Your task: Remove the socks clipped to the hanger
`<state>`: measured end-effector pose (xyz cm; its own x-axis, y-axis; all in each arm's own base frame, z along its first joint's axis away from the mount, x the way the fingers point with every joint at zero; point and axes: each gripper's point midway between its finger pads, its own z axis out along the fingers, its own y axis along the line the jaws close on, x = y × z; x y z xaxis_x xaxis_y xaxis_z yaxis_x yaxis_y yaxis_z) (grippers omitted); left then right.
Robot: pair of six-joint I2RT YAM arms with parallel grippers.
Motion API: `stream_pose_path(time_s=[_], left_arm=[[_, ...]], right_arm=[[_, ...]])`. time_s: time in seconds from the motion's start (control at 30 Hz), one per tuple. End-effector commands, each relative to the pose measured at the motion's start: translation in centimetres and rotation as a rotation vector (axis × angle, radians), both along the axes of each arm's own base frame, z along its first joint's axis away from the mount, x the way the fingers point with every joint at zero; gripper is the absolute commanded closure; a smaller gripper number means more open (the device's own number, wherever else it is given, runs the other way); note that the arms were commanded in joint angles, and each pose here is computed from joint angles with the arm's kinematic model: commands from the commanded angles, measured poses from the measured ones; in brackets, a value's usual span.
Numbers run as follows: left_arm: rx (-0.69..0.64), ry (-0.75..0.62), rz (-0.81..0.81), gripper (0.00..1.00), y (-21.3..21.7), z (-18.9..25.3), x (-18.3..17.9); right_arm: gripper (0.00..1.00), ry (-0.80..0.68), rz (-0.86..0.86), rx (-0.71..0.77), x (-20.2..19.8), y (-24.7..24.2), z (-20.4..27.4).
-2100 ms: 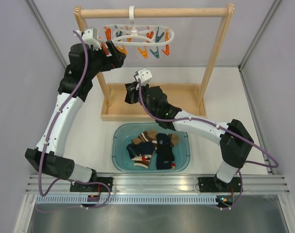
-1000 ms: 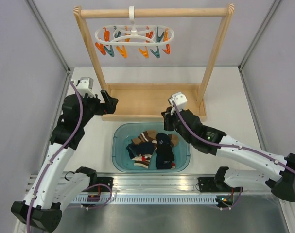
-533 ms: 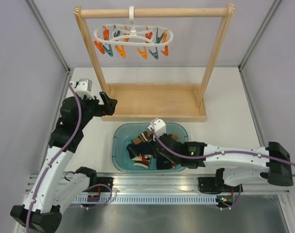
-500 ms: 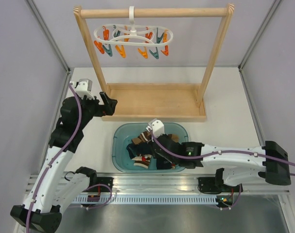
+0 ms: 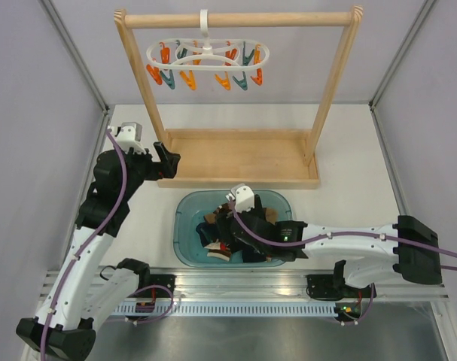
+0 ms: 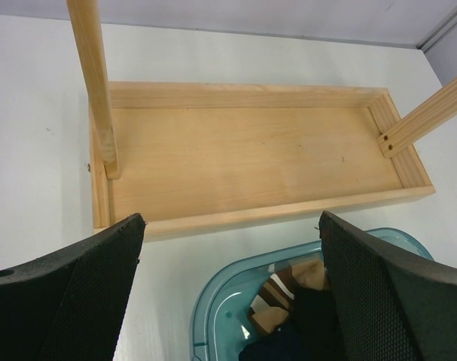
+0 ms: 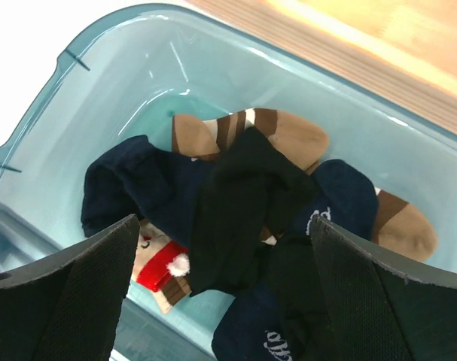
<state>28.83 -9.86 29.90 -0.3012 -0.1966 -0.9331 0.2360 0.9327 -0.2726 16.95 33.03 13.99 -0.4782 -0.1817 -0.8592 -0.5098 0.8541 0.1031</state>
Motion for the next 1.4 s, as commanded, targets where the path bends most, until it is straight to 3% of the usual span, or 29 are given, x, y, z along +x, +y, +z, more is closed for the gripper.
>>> stream_pose_path(time_s=[0.0, 0.43, 0.77, 1.07, 1.37], left_arm=[[0.035, -0.020, 0.021, 0.00, 0.7, 0.0, 0.0], [0.041, -0.023, 0.029, 0.00, 0.9, 0.0, 0.1], [0.042, -0.021, 0.038, 0.00, 1.0, 0.2, 0.2], [0.051, -0.042, 0.087, 0.00, 2.0, 0.6, 0.2], [0.062, -0.042, 0.113, 0.00, 2.5, 0.5, 0.3]], right_arm=[[0.02, -0.029, -0.059, 0.043, 0.8, -0.6, 1.2], [0.02, -0.091, -0.124, 0.036, 3.4, -2.8, 3.3], [0.02, -0.185, -0.361, 0.054, 10.6, -12.6, 6.9], [0.02, -0.235, -0.553, 0.082, 14.0, -22.7, 8.9], [0.02, -0.211, -0.592, 0.128, 14.7, -25.3, 7.7]])
